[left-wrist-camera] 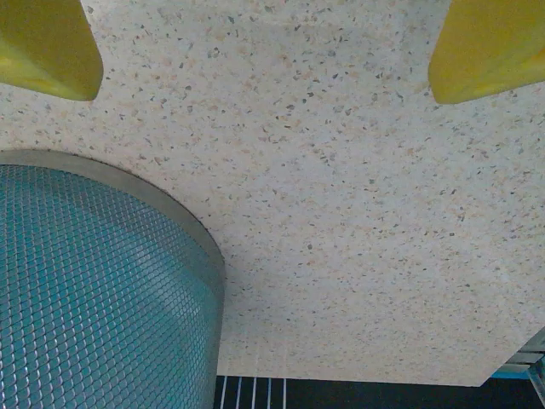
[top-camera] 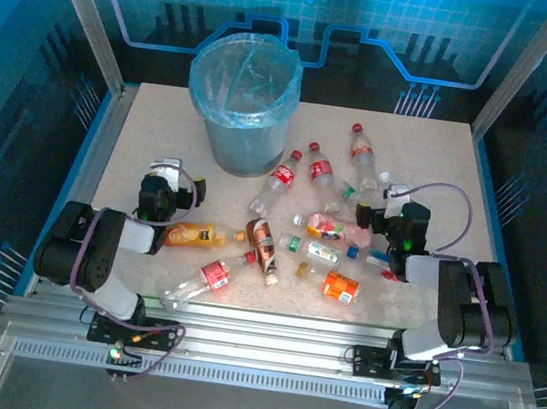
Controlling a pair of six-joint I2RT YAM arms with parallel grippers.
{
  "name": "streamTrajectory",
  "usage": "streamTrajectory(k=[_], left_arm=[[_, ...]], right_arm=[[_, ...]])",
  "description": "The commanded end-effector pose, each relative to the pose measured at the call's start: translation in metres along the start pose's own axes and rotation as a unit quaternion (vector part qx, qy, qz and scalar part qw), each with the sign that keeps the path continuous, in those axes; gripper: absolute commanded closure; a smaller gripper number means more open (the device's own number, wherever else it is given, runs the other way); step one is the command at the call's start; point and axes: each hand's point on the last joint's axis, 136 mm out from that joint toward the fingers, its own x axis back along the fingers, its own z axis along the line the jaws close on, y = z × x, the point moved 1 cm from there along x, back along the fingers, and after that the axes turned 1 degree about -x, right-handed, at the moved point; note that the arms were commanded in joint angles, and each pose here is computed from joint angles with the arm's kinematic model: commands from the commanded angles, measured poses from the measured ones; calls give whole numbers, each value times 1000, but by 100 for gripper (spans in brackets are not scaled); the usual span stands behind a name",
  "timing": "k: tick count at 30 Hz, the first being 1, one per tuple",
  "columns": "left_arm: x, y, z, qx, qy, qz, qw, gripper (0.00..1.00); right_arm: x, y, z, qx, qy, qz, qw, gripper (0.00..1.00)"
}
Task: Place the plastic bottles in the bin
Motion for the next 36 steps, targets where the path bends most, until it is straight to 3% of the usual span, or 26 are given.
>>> streamTrajectory(k=[1, 30, 36], left_arm=[[-2, 12, 0, 0, -1, -17, 1000, 1], [-2, 13, -1, 1, -2, -18, 1000, 1], [7, 14, 7, 10, 17, -44, 999, 1]], right_arm=[[-2, 10, -5, 3, -9, -13, 1000, 0], [-1, 10, -5, -1, -4, -15, 1000, 0], [-1, 11, -6, -2, -3, -15, 1000, 0]])
